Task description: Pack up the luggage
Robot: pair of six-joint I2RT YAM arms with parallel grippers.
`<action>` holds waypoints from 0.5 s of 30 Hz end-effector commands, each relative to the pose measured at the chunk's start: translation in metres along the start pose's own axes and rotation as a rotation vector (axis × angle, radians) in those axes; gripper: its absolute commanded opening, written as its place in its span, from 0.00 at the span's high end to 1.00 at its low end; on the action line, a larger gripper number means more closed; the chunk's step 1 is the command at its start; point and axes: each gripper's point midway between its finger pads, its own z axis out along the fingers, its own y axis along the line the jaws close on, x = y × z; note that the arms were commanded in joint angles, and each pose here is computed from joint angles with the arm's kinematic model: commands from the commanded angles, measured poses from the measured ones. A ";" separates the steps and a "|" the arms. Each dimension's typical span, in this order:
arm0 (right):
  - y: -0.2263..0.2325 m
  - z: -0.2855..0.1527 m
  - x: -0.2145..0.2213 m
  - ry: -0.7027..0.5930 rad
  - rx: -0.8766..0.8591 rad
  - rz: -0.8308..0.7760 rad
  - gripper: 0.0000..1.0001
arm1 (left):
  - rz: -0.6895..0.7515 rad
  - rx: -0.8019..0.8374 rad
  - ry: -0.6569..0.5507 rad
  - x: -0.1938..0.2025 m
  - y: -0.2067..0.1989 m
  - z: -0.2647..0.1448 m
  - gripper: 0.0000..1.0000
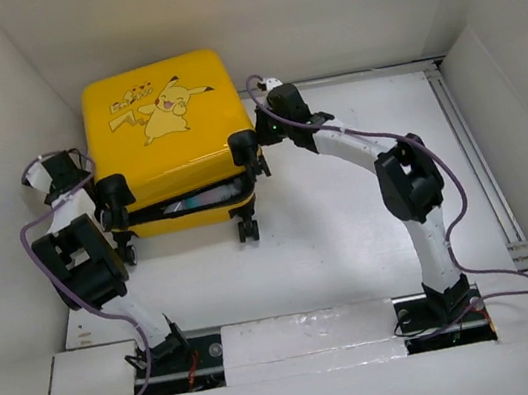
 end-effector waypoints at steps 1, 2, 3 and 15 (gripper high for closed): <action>0.061 -0.038 -0.008 -0.066 -0.119 -0.041 1.00 | 0.095 0.321 0.290 0.118 -0.080 -0.069 0.48; 0.061 -0.047 -0.005 -0.068 -0.120 -0.032 1.00 | 0.102 0.348 0.304 0.132 -0.088 -0.080 0.48; 0.041 -0.053 0.014 -0.036 -0.078 -0.018 1.00 | 0.114 0.360 0.336 0.154 -0.087 -0.089 0.48; -0.057 -0.169 0.007 -0.129 0.106 0.071 1.00 | 0.133 0.689 0.444 0.266 -0.131 -0.215 0.48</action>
